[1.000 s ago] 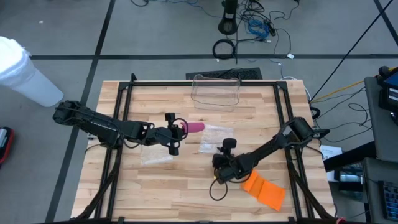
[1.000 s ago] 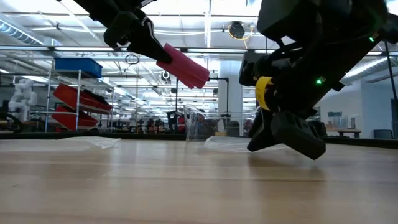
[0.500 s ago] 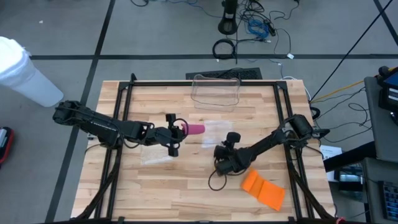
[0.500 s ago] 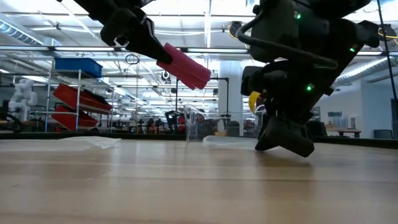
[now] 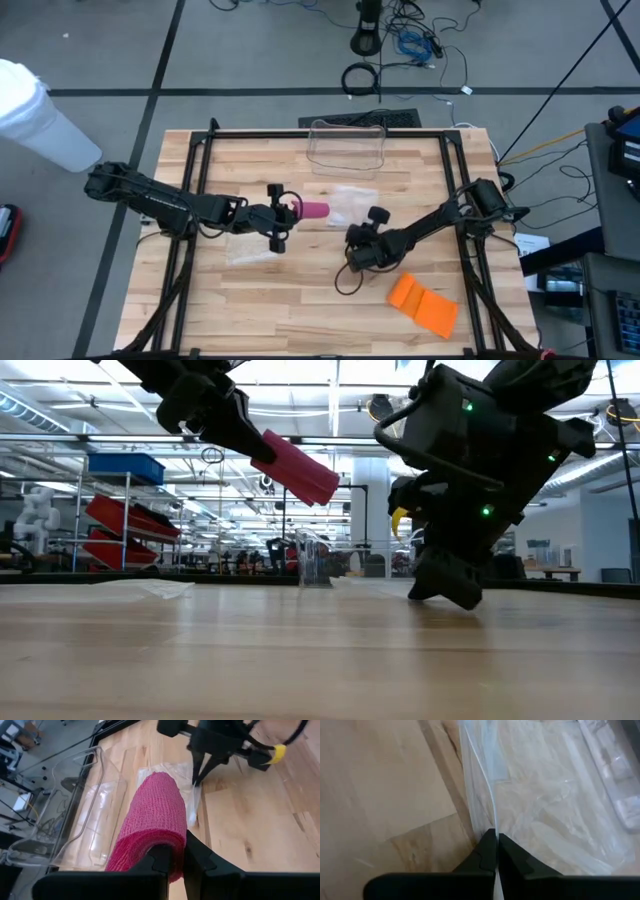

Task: Roll bandage
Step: Put the pink bandage into the zip bag

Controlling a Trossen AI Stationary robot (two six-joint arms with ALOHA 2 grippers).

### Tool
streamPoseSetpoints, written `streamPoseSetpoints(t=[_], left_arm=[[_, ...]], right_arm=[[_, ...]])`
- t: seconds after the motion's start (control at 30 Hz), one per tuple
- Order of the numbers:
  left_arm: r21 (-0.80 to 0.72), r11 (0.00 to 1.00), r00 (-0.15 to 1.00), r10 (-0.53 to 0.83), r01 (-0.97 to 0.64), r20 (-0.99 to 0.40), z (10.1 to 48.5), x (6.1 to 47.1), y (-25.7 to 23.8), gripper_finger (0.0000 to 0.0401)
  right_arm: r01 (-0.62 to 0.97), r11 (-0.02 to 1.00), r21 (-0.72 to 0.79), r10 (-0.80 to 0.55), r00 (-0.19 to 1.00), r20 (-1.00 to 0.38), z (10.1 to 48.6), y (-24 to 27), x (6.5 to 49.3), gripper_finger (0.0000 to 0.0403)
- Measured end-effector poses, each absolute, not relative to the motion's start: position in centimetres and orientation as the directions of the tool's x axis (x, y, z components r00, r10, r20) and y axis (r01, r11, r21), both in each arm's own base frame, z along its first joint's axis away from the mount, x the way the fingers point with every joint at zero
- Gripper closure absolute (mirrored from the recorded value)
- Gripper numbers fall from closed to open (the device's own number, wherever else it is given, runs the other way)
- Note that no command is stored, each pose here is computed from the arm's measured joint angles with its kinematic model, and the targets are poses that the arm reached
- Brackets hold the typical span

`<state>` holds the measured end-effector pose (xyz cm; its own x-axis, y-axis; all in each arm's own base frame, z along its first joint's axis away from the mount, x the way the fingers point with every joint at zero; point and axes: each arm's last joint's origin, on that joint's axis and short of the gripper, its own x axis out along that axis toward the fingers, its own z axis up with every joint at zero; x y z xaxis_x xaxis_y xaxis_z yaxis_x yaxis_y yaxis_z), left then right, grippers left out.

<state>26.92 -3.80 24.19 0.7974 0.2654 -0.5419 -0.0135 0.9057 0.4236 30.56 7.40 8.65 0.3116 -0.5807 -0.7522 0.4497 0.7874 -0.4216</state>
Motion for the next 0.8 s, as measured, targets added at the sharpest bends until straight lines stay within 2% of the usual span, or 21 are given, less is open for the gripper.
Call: streamPoseSetpoints(t=[0.2, 0.3, 0.53, 0.8], left_arm=[[0.485, 0.874, 0.800, 0.263, 0.039, -0.539, 24.2, 26.9, -3.8, 0.0373], [0.495, 0.867, 0.804, 0.251, 0.061, -0.539, 24.2, 26.9, -4.0, 0.0374], [0.485, 0.867, 0.851, 0.171, 0.109, -0.497, 24.5, 27.4, -5.2, 0.0374], [0.509, 0.848, 0.878, 0.124, 0.148, -0.463, 24.2, 28.3, -5.7, 0.0374]], right_arm=[[0.494, 0.839, -0.229, -0.436, 0.358, -0.826, 12.1, 7.1, 30.5, 0.0403], [0.510, 0.854, -0.101, -0.359, 0.438, -0.825, 15.0, 6.6, 30.5, 0.0403], [0.515, 0.856, 0.037, -0.305, 0.562, -0.768, 18.9, 5.4, 30.3, 0.0403], [0.462, 0.880, 0.106, -0.236, 0.620, -0.748, 19.8, 4.5, 30.8, 0.0403]])
